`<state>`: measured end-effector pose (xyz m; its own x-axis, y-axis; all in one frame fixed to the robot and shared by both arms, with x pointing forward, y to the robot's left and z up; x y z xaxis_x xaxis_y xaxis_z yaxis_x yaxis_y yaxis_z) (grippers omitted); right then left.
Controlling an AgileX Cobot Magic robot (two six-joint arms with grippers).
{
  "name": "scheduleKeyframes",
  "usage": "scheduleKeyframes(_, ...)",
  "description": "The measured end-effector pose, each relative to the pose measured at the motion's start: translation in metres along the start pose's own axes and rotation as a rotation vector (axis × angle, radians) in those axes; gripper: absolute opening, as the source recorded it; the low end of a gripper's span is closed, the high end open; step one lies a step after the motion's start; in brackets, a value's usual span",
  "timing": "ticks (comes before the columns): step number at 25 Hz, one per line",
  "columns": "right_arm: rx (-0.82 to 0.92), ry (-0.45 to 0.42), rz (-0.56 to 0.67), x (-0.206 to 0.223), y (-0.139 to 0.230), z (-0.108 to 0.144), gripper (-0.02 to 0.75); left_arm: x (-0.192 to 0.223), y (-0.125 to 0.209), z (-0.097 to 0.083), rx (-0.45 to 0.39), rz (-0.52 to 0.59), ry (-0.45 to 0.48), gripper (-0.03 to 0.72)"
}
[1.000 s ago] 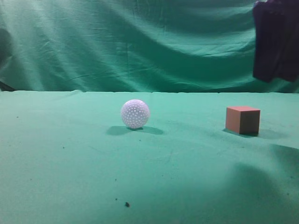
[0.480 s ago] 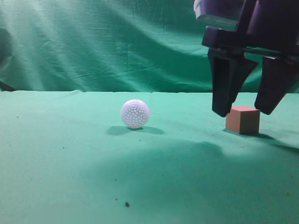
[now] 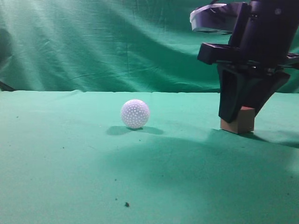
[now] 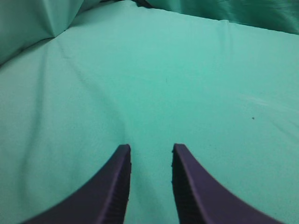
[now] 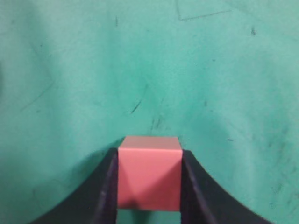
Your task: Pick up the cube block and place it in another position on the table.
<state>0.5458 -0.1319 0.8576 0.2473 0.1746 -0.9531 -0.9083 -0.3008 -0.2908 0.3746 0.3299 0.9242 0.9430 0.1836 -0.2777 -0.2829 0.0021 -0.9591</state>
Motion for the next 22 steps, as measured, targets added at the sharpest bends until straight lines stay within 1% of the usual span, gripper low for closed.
scheduleKeyframes(3, 0.055, 0.011, -0.018, -0.013, -0.019, -0.012, 0.228, 0.000, 0.000, 0.000, 0.000, 0.000, 0.000, 0.235)
scheduleKeyframes(5, 0.090, 0.014, -0.061, -0.025, -0.039, -0.020, 0.228, 0.000, 0.000, 0.000, 0.000, 0.000, 0.000, 0.235)
scheduleKeyframes(8, 0.127, 0.018, -0.163, -0.045, -0.072, -0.033, 0.228, 0.000, 0.000, 0.000, 0.000, 0.000, 0.000, 0.235)
scheduleKeyframes(11, 0.147, 0.021, -0.256, -0.051, -0.100, -0.043, 0.228, 0.000, 0.000, 0.000, 0.000, 0.000, 0.000, 0.235)
scheduleKeyframes(14, 0.140, 0.025, -0.262, -0.037, -0.114, -0.046, 0.228, 0.000, 0.000, 0.000, 0.000, 0.000, 0.000, 0.235)
scheduleKeyframes(17, 0.133, 0.029, -0.240, -0.016, -0.122, -0.048, 0.228, 0.000, 0.000, 0.000, 0.000, 0.000, 0.000, 0.235)
scheduleKeyframes(22, 0.132, 0.035, -0.194, 0.012, -0.124, -0.051, 0.228, 0.000, 0.000, 0.000, 0.000, 0.000, 0.000, 0.235)
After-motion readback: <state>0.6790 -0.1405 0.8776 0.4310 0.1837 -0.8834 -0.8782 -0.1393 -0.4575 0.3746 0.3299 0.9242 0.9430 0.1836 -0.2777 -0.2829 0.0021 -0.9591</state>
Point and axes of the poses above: a point on each arm's last joint axis where the gripper is mounted, x pointing out along that axis toward the gripper, z along the wrist's bending axis when the last joint is at zero, y = z × x, the point moved 9 cm from there along x, pointing out along that axis toward the gripper, and after that the axes turned 10 degrees about x, right-handed, at the moved point
